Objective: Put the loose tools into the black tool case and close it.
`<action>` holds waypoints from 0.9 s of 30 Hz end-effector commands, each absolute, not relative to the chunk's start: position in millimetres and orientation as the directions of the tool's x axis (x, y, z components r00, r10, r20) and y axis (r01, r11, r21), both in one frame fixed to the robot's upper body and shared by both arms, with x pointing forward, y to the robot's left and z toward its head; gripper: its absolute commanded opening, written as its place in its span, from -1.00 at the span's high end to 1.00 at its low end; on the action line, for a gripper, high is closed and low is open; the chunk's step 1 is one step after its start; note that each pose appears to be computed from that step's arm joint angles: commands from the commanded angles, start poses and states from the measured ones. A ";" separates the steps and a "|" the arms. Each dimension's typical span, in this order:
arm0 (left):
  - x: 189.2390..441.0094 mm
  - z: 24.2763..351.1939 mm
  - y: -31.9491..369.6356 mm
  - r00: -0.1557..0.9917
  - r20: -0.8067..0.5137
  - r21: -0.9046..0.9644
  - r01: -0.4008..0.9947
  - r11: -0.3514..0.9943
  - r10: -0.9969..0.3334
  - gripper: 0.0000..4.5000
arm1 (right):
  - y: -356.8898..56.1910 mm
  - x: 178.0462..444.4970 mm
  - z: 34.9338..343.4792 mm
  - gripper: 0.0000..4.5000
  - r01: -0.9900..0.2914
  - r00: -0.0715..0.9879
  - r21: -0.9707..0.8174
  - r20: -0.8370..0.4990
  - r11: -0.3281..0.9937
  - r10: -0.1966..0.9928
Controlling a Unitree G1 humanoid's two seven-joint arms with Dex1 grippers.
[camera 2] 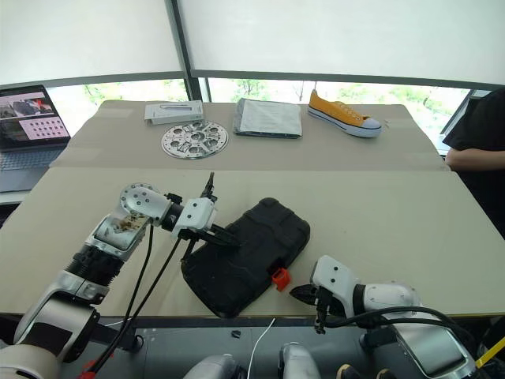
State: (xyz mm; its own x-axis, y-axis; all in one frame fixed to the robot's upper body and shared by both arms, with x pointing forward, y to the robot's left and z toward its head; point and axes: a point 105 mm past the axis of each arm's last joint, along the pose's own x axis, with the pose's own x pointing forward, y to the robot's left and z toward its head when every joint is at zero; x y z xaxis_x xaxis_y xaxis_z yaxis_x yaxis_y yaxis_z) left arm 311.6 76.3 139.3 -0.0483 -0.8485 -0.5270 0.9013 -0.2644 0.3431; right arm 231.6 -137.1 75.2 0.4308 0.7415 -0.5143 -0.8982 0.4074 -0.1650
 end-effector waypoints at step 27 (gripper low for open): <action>315.3 122.9 66.5 -0.052 -0.564 0.331 0.900 -0.283 -0.824 0.98 | -128.6 237.7 82.8 1.00 -0.879 0.461 -0.139 -0.493 0.457 0.738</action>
